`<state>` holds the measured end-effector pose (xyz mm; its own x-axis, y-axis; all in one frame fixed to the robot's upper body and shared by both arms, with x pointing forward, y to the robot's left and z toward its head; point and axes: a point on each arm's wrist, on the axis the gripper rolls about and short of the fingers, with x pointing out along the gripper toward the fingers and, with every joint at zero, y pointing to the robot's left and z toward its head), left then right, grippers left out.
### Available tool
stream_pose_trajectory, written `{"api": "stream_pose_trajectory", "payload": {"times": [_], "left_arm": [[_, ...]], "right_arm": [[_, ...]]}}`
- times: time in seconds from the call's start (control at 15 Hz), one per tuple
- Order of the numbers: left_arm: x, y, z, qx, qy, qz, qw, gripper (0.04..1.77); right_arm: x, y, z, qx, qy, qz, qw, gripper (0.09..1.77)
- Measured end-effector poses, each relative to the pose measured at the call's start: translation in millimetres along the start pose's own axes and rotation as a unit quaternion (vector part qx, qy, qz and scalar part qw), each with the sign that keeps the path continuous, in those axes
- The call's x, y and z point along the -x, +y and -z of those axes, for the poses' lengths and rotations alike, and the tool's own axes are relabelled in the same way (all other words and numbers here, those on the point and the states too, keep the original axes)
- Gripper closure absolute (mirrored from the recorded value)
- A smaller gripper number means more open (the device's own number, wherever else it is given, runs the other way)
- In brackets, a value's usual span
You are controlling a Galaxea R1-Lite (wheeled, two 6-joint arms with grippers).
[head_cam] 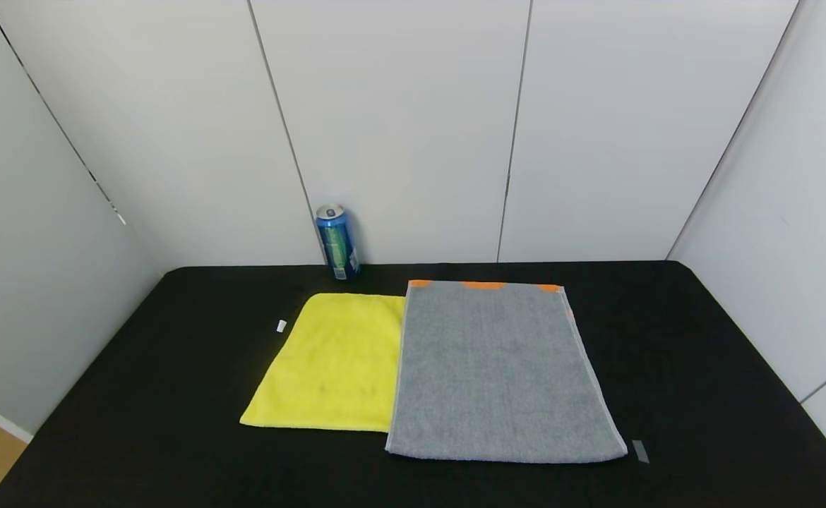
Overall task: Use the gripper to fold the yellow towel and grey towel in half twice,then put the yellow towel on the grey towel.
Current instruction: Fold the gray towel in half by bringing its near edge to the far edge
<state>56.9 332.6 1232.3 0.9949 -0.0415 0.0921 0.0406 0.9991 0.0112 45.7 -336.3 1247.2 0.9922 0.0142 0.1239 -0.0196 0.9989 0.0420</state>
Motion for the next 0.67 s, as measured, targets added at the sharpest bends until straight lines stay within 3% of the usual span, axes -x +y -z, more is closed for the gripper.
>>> {"api": "stream_pose_trajectory", "payload": {"times": [0.33, 0.67], "left_arm": [[-19, 1.0, -53, 0.001, 0.013, 0.024, 0.9996, 0.09], [-70, 0.4, -101, -0.019, 0.066, 0.073, 0.9950, 0.09]], "right_arm": [[-14, 2, -58, 0.002, -0.004, -0.013, 1.000, 0.15], [-60, 4, -93, 0.000, 0.059, -0.027, 0.998, 0.15]]}}
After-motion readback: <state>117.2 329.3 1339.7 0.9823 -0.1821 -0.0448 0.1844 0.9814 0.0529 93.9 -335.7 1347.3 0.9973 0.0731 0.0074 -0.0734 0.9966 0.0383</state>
